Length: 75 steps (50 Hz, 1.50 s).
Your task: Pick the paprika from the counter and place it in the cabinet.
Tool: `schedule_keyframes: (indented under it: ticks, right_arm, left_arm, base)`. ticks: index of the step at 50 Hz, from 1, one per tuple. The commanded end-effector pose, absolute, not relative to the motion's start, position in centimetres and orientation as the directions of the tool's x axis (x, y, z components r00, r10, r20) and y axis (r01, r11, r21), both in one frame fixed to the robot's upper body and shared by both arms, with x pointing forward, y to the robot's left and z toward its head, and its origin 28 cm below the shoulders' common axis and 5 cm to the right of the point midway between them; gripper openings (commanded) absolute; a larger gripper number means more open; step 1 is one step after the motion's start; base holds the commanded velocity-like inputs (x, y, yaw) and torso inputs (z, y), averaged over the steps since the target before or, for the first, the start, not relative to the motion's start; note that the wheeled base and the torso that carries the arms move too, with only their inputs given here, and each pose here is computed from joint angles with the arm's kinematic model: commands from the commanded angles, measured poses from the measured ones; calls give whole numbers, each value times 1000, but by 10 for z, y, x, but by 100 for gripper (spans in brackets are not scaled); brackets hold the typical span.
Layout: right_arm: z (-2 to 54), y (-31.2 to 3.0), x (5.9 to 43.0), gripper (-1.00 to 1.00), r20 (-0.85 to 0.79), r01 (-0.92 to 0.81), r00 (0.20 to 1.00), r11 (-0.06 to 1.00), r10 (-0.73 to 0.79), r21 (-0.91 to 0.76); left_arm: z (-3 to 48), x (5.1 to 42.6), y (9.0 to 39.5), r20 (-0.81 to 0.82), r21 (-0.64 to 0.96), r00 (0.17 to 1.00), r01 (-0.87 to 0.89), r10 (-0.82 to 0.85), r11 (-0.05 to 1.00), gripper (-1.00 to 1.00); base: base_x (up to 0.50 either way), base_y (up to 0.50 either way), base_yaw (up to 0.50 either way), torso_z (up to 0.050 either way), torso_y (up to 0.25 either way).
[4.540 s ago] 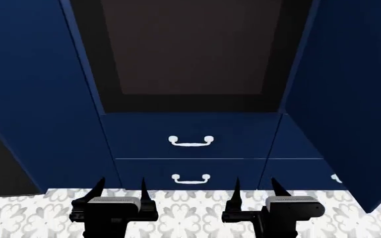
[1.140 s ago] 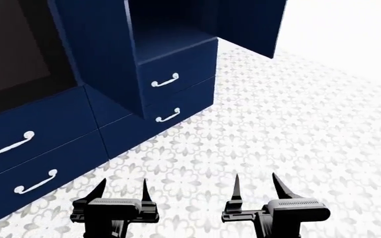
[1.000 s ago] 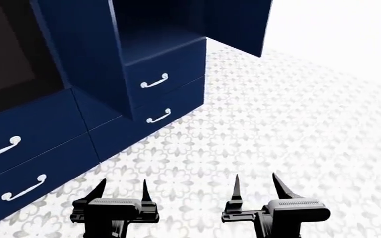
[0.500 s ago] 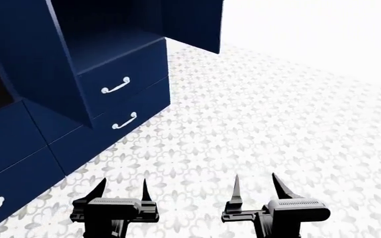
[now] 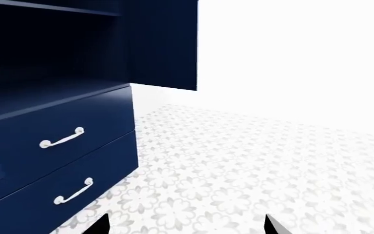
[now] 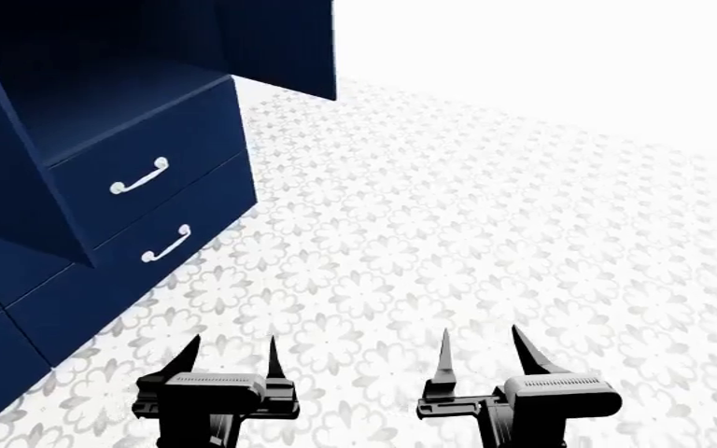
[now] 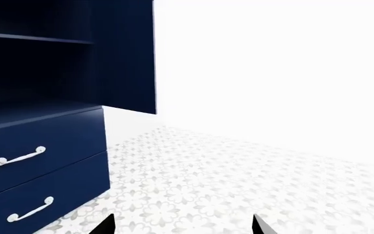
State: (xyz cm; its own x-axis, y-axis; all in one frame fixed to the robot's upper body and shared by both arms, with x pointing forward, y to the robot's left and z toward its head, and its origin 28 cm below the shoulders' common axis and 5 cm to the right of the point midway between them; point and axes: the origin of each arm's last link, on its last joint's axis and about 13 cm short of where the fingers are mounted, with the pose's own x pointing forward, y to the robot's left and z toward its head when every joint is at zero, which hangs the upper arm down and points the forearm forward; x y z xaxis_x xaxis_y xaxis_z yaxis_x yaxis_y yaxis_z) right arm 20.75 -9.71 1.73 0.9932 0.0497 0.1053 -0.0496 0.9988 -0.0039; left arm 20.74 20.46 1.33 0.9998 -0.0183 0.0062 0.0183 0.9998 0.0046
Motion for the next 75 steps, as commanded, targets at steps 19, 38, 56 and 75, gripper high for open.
schedule_keyframes:
  ticks: [19,38,56,75]
  right_arm:
    - [17,-97,207,100,106,-56,993,998,56,-5]
    - [17,-97,207,100,106,-57,993,998,57,-6]
    - [17,-97,207,100,109,-61,992,998,61,-6]
    - [17,-97,207,100,109,-62,992,998,62,-5]
  left_arm:
    - [14,208,205,9,3,1000,21,-21,1000,100]
    - [14,208,205,10,3,1000,21,-21,1000,100]
    - [15,206,205,11,2,1000,22,-22,1000,100]
    - [14,206,205,11,2,1000,23,-23,1000,100]
  base:
    - [0,0,-500,0,0]
    - [0,0,-500,0,0]
    - [0,0,-500,0,0]
    - [0,0,-500,0,0]
